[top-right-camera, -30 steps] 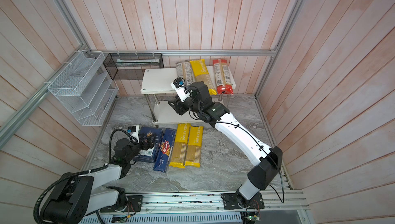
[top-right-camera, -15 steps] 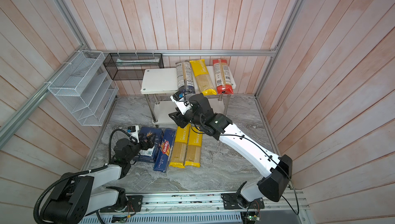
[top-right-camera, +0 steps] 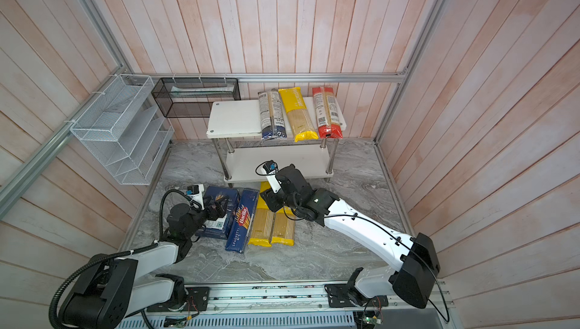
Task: Arrange pasta packages on shelves
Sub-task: Move the pasta bag to the center of the table.
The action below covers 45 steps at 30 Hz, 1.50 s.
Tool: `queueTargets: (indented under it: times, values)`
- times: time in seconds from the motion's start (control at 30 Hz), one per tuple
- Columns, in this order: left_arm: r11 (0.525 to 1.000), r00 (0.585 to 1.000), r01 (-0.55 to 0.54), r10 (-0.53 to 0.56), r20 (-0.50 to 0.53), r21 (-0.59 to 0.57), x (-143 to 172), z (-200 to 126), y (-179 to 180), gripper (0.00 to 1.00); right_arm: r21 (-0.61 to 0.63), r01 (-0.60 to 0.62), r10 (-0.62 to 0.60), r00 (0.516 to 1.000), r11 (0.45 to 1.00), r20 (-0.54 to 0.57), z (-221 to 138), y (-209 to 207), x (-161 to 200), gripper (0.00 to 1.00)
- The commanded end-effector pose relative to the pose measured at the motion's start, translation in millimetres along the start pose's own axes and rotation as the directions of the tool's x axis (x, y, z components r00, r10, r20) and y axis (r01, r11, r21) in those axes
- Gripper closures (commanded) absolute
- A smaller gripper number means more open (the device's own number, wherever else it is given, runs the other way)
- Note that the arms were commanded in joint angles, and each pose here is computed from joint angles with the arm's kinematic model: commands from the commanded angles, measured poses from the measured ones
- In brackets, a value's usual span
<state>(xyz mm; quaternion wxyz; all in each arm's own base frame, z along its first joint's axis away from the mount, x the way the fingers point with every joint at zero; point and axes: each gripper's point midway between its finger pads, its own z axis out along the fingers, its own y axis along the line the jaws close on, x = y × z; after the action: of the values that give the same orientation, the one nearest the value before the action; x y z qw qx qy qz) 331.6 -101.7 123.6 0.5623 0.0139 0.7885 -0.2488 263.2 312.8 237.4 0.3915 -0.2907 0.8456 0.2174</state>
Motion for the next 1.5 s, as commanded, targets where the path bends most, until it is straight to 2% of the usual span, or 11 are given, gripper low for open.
queueTargets:
  times: [0.0, 0.27, 0.53, 0.7, 1.1, 1.37, 1.47]
  values:
    - [1.000, 1.000, 0.000, 0.000, -0.002, -0.005, 2, -1, 0, 0.00, 0.168, -0.048, 0.057, 0.997, 0.985, -0.050, -13, -30, 20, 0.49]
    - [1.000, 1.000, -0.004, 0.004, 0.007, -0.004, 1, -2, 0, 0.00, 0.202, -0.314, 0.317, 0.948, 0.928, 0.018, 8, -45, 67, 0.47]
    - [1.000, 1.000, -0.010, 0.011, -0.022, 0.007, 5, 3, -2, 0.00, 0.316, -0.377, 0.375, 0.924, 0.871, 0.067, 24, -78, 86, 0.46]
    - [1.000, 1.000, -0.014, 0.014, 0.013, -0.002, 1, -4, -2, 0.00, 0.276, -0.414, 0.413, 0.908, 0.867, 0.063, 42, -81, 101, 0.46]
    - [1.000, 1.000, -0.018, 0.019, -0.022, 0.005, 5, 3, -3, 0.00, 0.277, -0.376, 0.405, 0.913, 0.884, -0.054, 73, -80, 125, 0.44]
    - [1.000, 1.000, -0.026, 0.026, -0.015, -0.001, 5, 2, -3, 0.00, 0.235, -0.322, 0.365, 0.915, 0.917, -0.172, 95, -73, 140, 0.43]
    - [1.000, 1.000, -0.029, 0.029, -0.004, -0.013, 3, 1, -2, 0.00, 0.254, -0.318, 0.370, 0.908, 0.914, -0.195, 96, -76, 148, 0.43]
